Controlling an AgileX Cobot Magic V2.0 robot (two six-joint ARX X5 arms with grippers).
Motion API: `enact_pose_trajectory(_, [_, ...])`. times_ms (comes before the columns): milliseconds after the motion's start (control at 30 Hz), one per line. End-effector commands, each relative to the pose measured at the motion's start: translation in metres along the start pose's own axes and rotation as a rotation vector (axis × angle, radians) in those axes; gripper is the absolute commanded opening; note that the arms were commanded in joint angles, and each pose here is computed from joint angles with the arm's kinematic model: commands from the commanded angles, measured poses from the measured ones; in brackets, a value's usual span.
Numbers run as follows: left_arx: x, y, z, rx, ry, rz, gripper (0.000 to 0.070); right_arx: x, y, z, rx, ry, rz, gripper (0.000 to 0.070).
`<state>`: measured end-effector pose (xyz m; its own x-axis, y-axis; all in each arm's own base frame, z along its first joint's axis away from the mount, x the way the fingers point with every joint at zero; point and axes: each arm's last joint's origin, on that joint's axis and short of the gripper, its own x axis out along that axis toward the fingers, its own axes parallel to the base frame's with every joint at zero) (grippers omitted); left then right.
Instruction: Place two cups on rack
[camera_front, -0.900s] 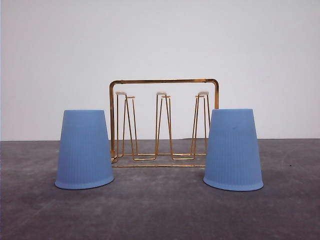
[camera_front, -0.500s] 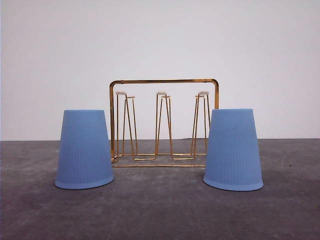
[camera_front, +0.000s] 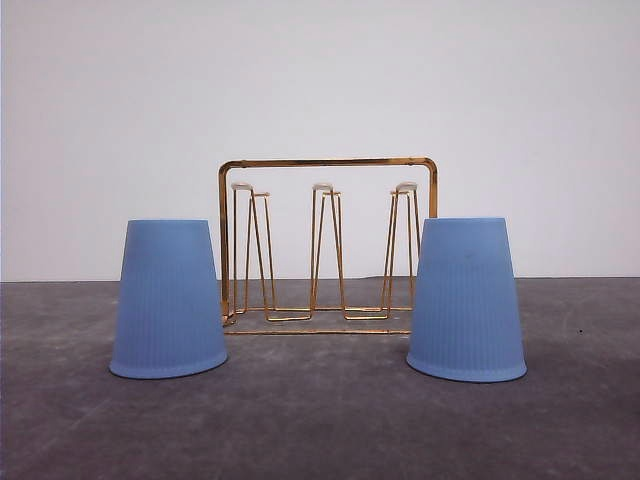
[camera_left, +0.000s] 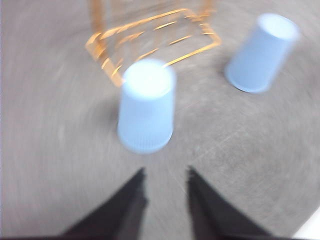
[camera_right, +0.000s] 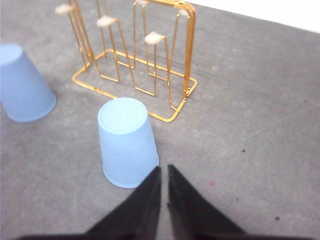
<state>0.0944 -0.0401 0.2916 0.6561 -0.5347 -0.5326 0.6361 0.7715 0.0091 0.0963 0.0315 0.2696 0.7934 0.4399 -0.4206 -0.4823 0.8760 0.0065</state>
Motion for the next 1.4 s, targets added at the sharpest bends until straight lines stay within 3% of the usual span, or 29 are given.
enact_pose_trajectory(0, [-0.004,-0.001,0.008,0.149,-0.052,-0.003,0.0366,-0.001,0.001,0.004,-0.062,-0.019,0.002,0.0258])
enact_pose_trajectory(33, [-0.004,-0.002,0.01,0.16,-0.07,-0.008,0.0447,-0.001,0.001,0.005,-0.066,-0.021,0.003,0.0364])
enact_pose_trajectory(67, [-0.004,-0.002,0.012,0.159,-0.085,-0.009,0.048,-0.001,0.001,0.005,-0.066,-0.024,0.003,0.0422])
enact_pose_trajectory(133, [-0.003,-0.002,0.015,0.148,-0.111,-0.009,0.0508,-0.001,0.001,0.005,-0.067,-0.03,0.002,0.0482])
enact_pose_trajectory(433, [0.033,0.011,0.03,-0.071,-0.084,-0.028,0.0519,-0.001,0.001,0.006,-0.067,-0.033,0.002,0.0482])
enact_pose_trajectory(633, [0.084,0.022,0.04,-0.105,-0.041,-0.051,0.0595,-0.001,0.001,0.006,-0.067,-0.032,0.002,0.0482])
enact_pose_trajectory(933, [0.159,0.025,0.033,-0.047,0.052,0.002,0.0599,-0.001,0.001,0.006,-0.067,-0.032,0.002,0.0481])
enact_pose_trajectory(1233, [0.198,0.024,0.014,-0.066,0.162,-0.008,0.0584,-0.001,0.001,0.005,-0.067,-0.032,0.002,0.0481])
enact_pose_trajectory(1367, [0.2,0.024,0.013,-0.095,0.177,0.008,0.0412,-0.001,0.001,0.006,-0.067,-0.032,0.003,0.0481])
